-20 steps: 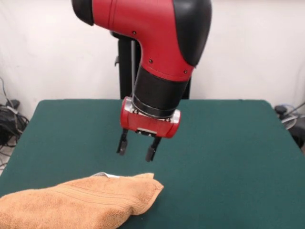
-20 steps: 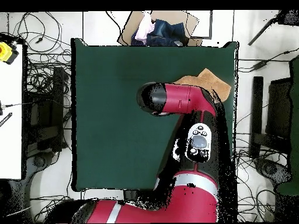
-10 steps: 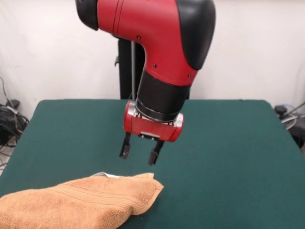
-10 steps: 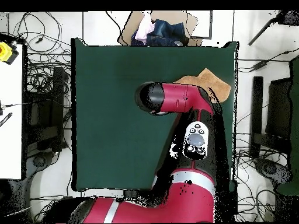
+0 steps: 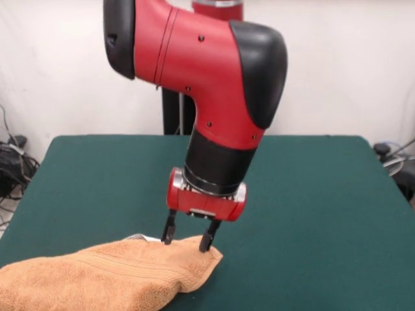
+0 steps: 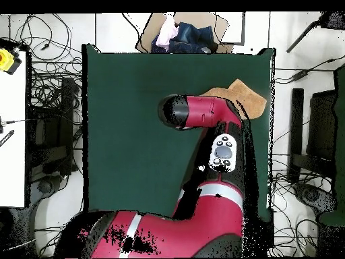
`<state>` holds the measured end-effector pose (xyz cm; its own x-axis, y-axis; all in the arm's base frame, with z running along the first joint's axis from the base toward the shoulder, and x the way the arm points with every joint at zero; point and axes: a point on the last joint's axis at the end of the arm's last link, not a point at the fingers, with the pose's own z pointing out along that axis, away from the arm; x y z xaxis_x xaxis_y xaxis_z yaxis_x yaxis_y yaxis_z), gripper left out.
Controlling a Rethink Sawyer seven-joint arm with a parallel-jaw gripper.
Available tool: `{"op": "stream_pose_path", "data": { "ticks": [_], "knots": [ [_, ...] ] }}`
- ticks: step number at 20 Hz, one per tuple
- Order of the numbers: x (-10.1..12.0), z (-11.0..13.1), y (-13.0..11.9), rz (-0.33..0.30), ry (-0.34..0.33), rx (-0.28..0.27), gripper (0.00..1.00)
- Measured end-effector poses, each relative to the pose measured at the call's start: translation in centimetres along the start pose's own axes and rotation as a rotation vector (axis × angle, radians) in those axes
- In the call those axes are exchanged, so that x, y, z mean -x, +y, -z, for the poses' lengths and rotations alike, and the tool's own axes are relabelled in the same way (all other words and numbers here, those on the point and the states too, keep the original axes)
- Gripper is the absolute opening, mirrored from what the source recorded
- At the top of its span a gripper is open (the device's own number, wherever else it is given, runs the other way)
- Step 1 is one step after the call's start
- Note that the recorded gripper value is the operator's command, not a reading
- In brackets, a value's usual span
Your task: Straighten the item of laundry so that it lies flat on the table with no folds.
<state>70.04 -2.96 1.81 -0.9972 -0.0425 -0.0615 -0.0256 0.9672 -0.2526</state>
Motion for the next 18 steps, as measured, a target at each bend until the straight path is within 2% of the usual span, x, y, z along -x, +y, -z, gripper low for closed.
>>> {"op": "stream_pose_path", "data": {
  "ticks": [8, 18],
  "knots": [
    [-0.9, -2.1, 0.8, 0.009, 0.017, 0.007, 1.0],
    [-0.6, -2.4, 1.1, 0.014, 0.021, 0.006, 1.0]
  ]
}}
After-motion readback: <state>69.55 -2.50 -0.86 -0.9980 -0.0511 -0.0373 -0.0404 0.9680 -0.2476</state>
